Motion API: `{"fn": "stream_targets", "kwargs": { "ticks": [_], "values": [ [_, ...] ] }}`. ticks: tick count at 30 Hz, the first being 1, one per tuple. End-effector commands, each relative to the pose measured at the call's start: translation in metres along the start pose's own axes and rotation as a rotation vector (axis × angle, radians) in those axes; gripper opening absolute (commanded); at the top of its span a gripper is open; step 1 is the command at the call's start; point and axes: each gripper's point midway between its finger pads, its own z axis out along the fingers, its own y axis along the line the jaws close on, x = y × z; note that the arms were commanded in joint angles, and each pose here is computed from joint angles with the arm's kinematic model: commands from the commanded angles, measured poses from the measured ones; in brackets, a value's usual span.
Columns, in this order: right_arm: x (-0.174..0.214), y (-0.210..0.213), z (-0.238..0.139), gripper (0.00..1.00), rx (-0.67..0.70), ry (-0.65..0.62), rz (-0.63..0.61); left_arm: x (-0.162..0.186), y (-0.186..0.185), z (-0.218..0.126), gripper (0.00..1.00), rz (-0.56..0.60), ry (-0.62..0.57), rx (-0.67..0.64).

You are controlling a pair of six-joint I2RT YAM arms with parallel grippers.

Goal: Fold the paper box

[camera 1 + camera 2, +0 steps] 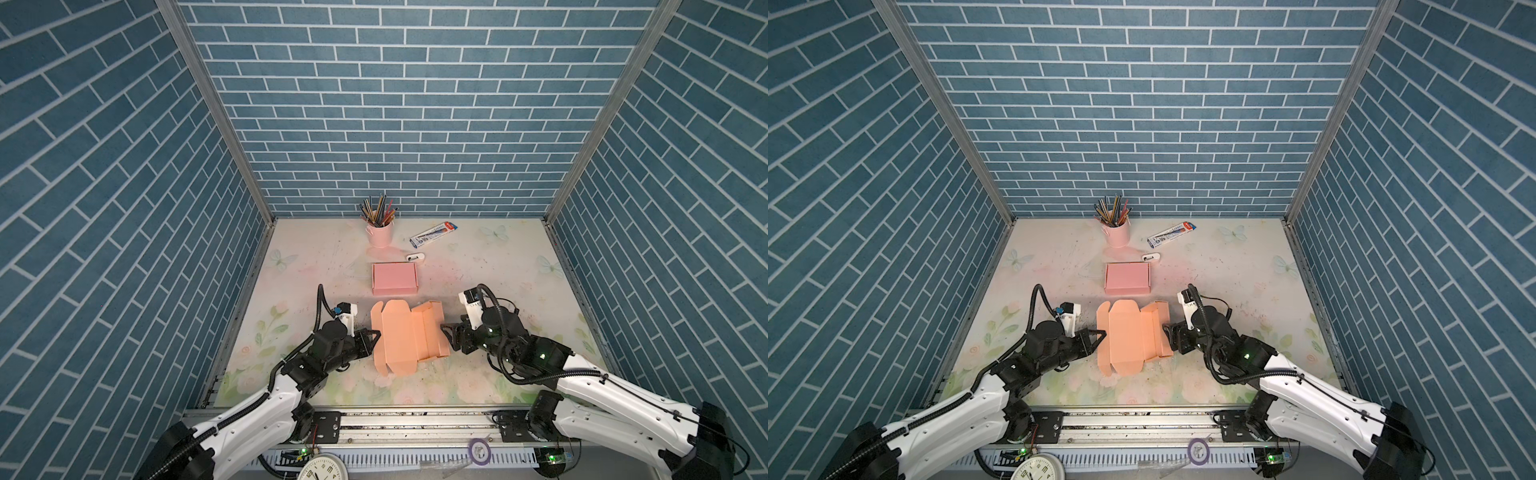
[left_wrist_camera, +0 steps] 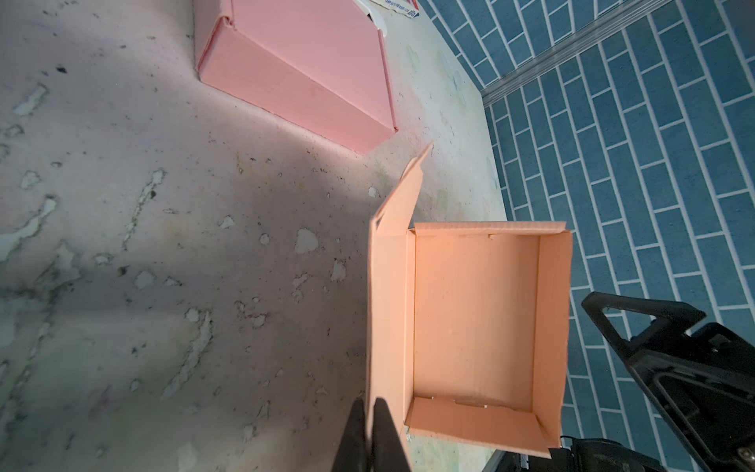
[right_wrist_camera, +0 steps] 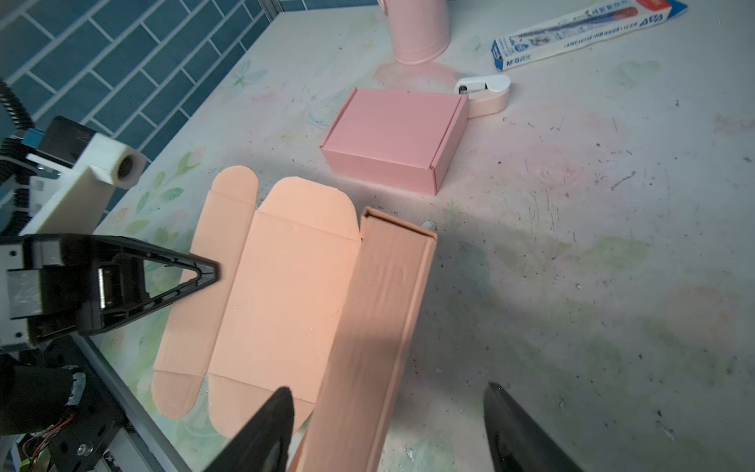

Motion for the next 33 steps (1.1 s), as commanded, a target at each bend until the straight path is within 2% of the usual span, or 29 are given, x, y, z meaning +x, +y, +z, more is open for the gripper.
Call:
{"fn": "stream_targets", "kwargs": {
  "ticks": [1, 7, 16, 27, 33],
  "values": [
    [-0.012, 0.010, -0.010, 0.75, -0.061, -0.083, -0.060, -0.013, -0.013, -0.001, 0.06, 0.061, -0.019, 0.001],
    [-0.022, 0.012, -0.017, 0.76, -0.080, -0.157, -0.077, -0.020, -0.026, -0.001, 0.06, 0.138, 0.005, -0.007],
    [-0.031, 0.027, -0.018, 0.73, -0.145, -0.196, -0.134, -0.018, -0.051, 0.004, 0.06, 0.316, 0.155, 0.001],
    [-0.049, 0.039, -0.003, 0.72, -0.147, -0.206, -0.248, -0.024, -0.071, -0.001, 0.06, 0.520, 0.304, -0.041],
    [-0.061, 0.023, 0.006, 0.74, -0.085, -0.239, -0.238, -0.032, -0.084, -0.004, 0.06, 0.591, 0.356, -0.054]
  ]
}}
